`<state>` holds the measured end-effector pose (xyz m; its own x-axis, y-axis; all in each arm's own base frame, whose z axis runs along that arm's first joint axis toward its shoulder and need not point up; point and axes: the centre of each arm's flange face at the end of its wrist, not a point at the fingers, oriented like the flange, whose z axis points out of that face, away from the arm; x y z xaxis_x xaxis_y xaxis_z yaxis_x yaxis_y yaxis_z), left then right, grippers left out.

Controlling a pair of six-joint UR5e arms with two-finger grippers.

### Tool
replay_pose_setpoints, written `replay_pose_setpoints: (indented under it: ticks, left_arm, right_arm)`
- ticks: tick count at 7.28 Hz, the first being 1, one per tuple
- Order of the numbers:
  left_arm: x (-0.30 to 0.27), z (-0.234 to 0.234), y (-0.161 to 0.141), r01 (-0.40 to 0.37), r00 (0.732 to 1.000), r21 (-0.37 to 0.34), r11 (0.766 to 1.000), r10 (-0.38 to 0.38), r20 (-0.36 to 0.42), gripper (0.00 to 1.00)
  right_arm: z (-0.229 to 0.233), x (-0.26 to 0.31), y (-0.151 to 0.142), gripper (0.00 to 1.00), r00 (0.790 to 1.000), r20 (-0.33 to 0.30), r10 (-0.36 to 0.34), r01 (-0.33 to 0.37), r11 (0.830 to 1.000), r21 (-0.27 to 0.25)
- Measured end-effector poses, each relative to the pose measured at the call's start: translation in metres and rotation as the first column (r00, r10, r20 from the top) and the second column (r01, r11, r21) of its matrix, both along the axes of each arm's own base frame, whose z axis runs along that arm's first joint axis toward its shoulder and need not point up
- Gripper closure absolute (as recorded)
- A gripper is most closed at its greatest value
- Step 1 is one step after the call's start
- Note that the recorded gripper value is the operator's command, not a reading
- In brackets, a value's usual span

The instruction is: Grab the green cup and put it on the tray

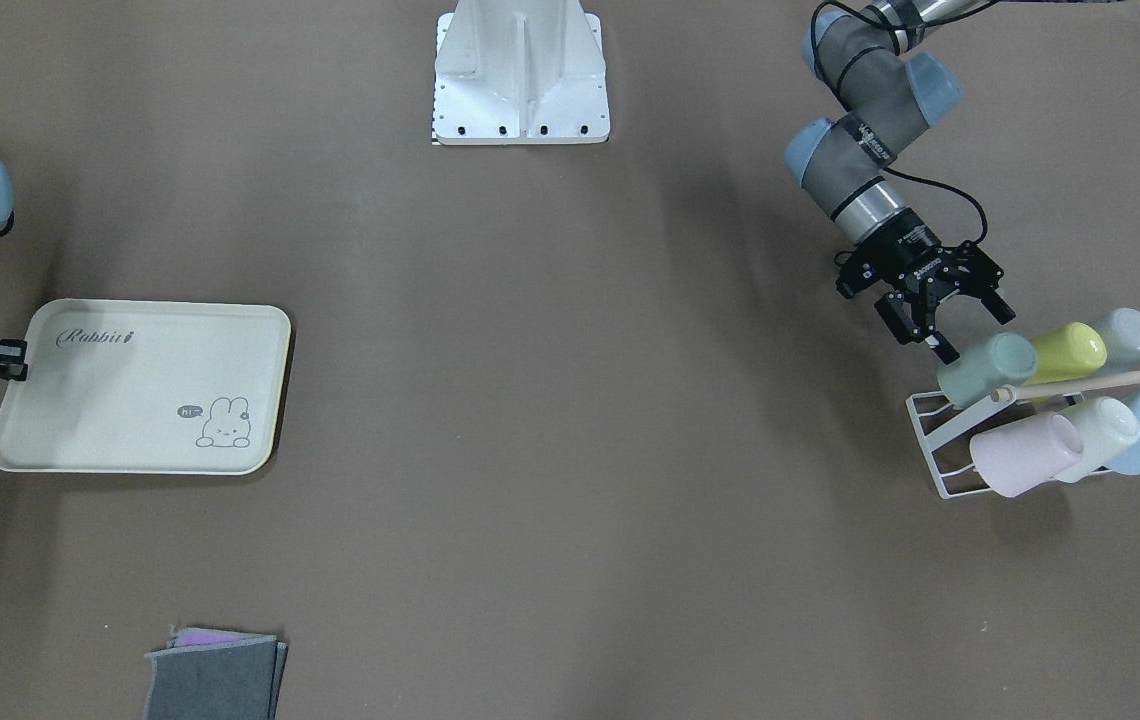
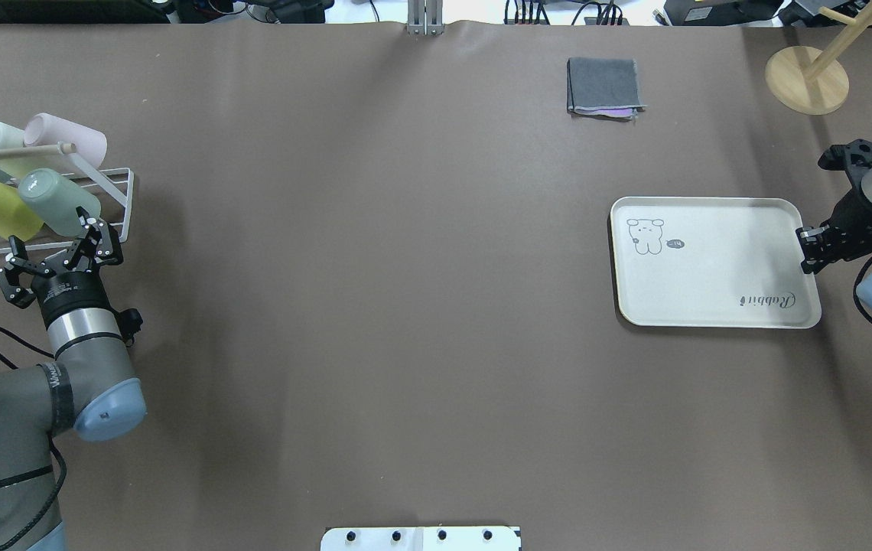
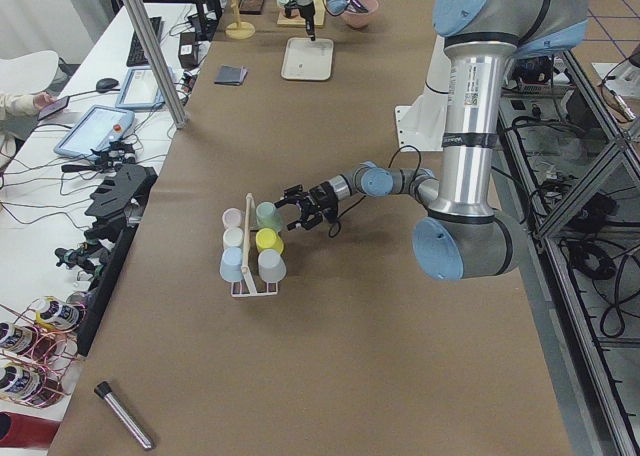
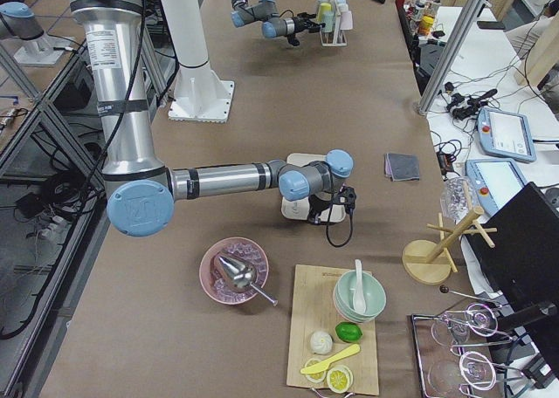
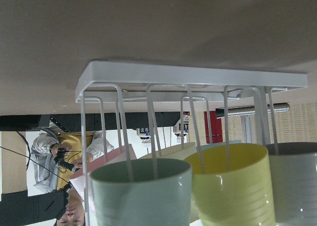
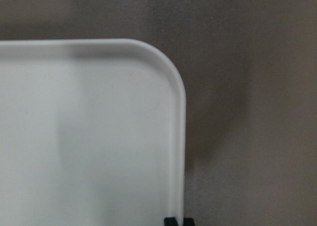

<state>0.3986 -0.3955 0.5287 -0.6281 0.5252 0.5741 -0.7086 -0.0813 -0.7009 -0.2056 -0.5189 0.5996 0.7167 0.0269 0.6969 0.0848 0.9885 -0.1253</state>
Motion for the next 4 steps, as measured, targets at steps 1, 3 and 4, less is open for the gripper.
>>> replay_pose_setpoints:
  ticks: [1, 3, 4]
  left_arm:
    - [0.002, -0.001, -0.007, 0.01, 1.0, 0.007, 1.0, -0.01, 0.003, 0.02]
    - [0.002, -0.002, -0.016, 0.025, 1.0, 0.022, 0.999, -0.025, 0.01, 0.02]
    - [0.002, 0.001, -0.019, 0.03, 0.999, 0.024, 0.999, -0.03, 0.012, 0.02]
  right_arm:
    - [-0.011, 0.005, 0.0, 1.0, 1.0, 0.029, 0.004, -0.004, 1.0, 0.004]
    - [-0.03, 0.022, -0.003, 1.0, 0.995, 0.095, 0.024, -0.024, 1.0, 0.006]
    - [-0.038, 0.03, -0.004, 1.0, 0.992, 0.124, 0.031, -0.032, 0.999, 0.007]
